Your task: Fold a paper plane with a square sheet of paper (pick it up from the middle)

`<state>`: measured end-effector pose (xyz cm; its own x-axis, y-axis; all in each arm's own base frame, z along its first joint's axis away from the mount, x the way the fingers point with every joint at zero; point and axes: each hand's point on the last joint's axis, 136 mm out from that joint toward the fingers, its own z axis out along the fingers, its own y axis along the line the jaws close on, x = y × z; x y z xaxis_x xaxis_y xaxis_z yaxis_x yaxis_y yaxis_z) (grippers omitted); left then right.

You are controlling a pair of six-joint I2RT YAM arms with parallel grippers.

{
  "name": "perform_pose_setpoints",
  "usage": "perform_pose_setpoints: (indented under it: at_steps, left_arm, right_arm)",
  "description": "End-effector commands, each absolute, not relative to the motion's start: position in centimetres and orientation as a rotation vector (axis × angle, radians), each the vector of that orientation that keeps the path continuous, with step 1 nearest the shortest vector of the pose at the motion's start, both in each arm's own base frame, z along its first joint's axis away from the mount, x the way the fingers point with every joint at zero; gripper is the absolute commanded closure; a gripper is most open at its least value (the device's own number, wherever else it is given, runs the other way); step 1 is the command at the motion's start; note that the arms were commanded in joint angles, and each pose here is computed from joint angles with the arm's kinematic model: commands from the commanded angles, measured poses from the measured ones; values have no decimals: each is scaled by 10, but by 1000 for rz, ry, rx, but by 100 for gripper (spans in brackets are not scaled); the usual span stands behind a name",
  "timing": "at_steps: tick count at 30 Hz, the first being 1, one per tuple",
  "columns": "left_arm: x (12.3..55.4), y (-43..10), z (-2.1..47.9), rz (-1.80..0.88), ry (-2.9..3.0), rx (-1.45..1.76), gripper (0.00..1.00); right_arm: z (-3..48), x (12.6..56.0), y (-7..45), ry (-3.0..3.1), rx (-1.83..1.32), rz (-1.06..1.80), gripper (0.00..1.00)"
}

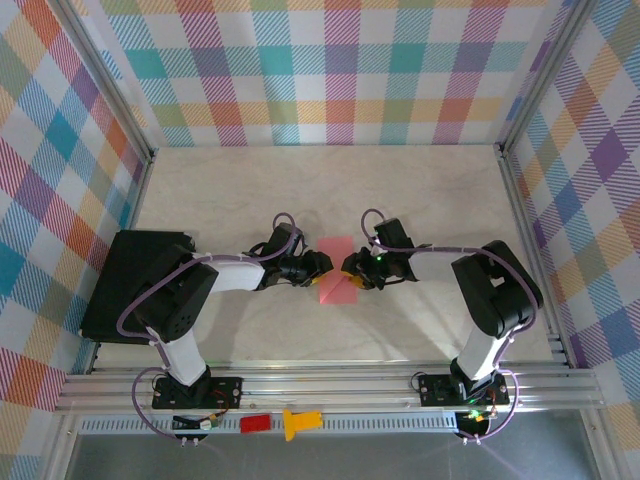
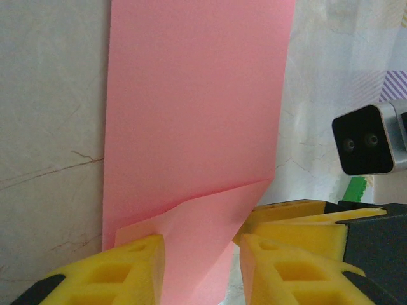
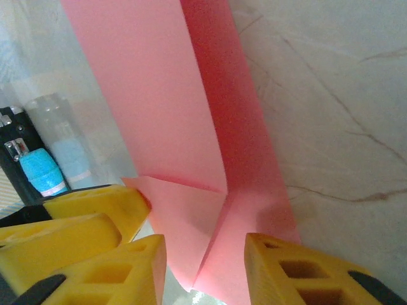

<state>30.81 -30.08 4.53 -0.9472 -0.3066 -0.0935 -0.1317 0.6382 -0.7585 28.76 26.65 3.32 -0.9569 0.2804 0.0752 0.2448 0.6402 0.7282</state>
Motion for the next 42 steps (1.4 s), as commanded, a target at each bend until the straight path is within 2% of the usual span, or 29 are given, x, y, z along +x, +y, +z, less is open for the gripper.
perform_pose_setpoints:
  at_steps: [1,13,19,23,28,31,38,42]
  left_arm:
    - [311,-299,43,-1200,2627,-374,64]
    - [313,-295,43,-1194,2625,-395,64]
    - [315,-287,43,-1206,2611,-429,63]
    - [322,-271,46,-1282,2546,-505,62]
    - [329,-260,74,-1430,2406,-523,59]
    - [330,-258,100,-1495,2326,-484,52]
    - [324,-257,158,-1581,2174,-365,25]
    - [321,-248,168,-1529,2145,-359,13]
  right_arm:
    - [42,296,276,2765,404,1311,66]
    - [47,300,285,2714,301,1378,78]
    - [52,303,284,2683,229,1355,93]
    - [73,309,284,2616,101,1321,100]
    - [118,315,288,2493,-64,1322,100]
    - [141,316,292,2435,-121,1356,100]
    - [181,316,300,2332,-165,1483,100]
    - [195,315,303,2293,-175,1532,100]
